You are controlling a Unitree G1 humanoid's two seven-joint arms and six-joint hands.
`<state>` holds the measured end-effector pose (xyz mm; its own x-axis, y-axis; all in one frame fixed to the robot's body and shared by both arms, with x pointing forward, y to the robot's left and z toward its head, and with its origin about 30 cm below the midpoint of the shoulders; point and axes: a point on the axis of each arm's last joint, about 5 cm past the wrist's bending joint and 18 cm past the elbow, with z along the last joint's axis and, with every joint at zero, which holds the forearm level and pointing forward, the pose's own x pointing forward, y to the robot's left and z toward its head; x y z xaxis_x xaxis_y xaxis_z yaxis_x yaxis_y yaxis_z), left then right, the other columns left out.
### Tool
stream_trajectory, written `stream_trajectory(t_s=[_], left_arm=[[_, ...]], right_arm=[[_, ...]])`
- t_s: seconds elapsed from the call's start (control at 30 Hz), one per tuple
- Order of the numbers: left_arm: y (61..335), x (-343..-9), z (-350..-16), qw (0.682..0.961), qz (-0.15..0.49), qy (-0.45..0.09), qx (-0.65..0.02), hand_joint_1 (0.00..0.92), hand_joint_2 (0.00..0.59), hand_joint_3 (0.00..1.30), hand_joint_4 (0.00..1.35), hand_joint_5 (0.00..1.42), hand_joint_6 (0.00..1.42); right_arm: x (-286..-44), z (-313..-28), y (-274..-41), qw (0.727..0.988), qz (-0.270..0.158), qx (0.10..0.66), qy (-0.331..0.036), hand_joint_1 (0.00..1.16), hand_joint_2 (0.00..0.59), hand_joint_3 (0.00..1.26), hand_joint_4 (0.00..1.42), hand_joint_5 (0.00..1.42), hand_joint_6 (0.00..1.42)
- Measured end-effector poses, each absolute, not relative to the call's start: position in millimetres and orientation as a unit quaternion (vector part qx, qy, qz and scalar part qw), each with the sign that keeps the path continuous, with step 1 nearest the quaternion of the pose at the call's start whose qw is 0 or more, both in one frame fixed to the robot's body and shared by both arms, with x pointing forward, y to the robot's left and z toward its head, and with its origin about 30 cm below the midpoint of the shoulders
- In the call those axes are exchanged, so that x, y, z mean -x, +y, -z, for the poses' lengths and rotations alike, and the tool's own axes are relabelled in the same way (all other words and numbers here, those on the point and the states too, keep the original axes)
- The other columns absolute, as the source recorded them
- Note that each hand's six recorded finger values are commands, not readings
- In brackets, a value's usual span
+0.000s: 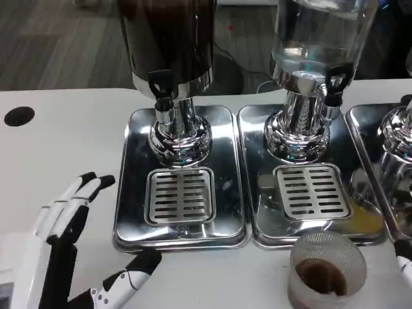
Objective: Grasp the cup under the faucet to collect the drink, then remove the cup.
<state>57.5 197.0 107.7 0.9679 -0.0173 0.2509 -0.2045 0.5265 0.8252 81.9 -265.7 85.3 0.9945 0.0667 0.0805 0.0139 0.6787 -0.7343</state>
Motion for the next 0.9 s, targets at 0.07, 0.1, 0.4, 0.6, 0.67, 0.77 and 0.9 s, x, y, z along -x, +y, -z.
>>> stream_trajectory(t_s=[0.07, 0.1, 0.4, 0.6, 0.67, 0.77, 0.9], left_arm=[[197, -59, -108, 0.865, -0.053, -0.117, -0.484, 0.003, 0.131, 0.24, 0.13, 0.20, 0.46], [198, -59, -109, 0.864, -0.053, -0.119, -0.486, 0.003, 0.132, 0.24, 0.13, 0.20, 0.46], [202, -58, -123, 0.852, -0.056, -0.130, -0.505, 0.017, 0.130, 0.25, 0.15, 0.22, 0.47], [198, -56, -125, 0.853, -0.058, -0.128, -0.503, 0.007, 0.132, 0.25, 0.15, 0.23, 0.48], [198, -55, -125, 0.853, -0.059, -0.126, -0.502, 0.005, 0.132, 0.26, 0.16, 0.23, 0.48], [198, -53, -125, 0.854, -0.059, -0.123, -0.503, 0.006, 0.131, 0.27, 0.16, 0.23, 0.48], [196, -53, -125, 0.853, -0.055, -0.124, -0.505, 0.011, 0.131, 0.27, 0.16, 0.23, 0.48]], right_arm=[[-81, -88, -266, 0.913, -0.013, 0.404, -0.054, 0.66, 0.446, 0.20, 0.08, 0.04, 0.00], [-80, -90, -266, 0.912, -0.012, 0.407, -0.054, 0.66, 0.446, 0.20, 0.08, 0.04, 0.00], [-81, -100, -266, 0.907, -0.019, 0.417, -0.057, 0.67, 0.446, 0.19, 0.08, 0.04, 0.00], [-87, -97, -262, 0.908, -0.031, 0.414, -0.058, 0.67, 0.446, 0.19, 0.08, 0.04, 0.00], [-87, -95, -261, 0.906, -0.038, 0.418, -0.056, 0.67, 0.446, 0.19, 0.08, 0.04, 0.00], [-90, -96, -261, 0.904, -0.042, 0.421, -0.062, 0.67, 0.446, 0.19, 0.08, 0.04, 0.00], [-92, -99, -264, 0.902, -0.040, 0.425, -0.071, 0.67, 0.446, 0.19, 0.08, 0.04, 0.00]])
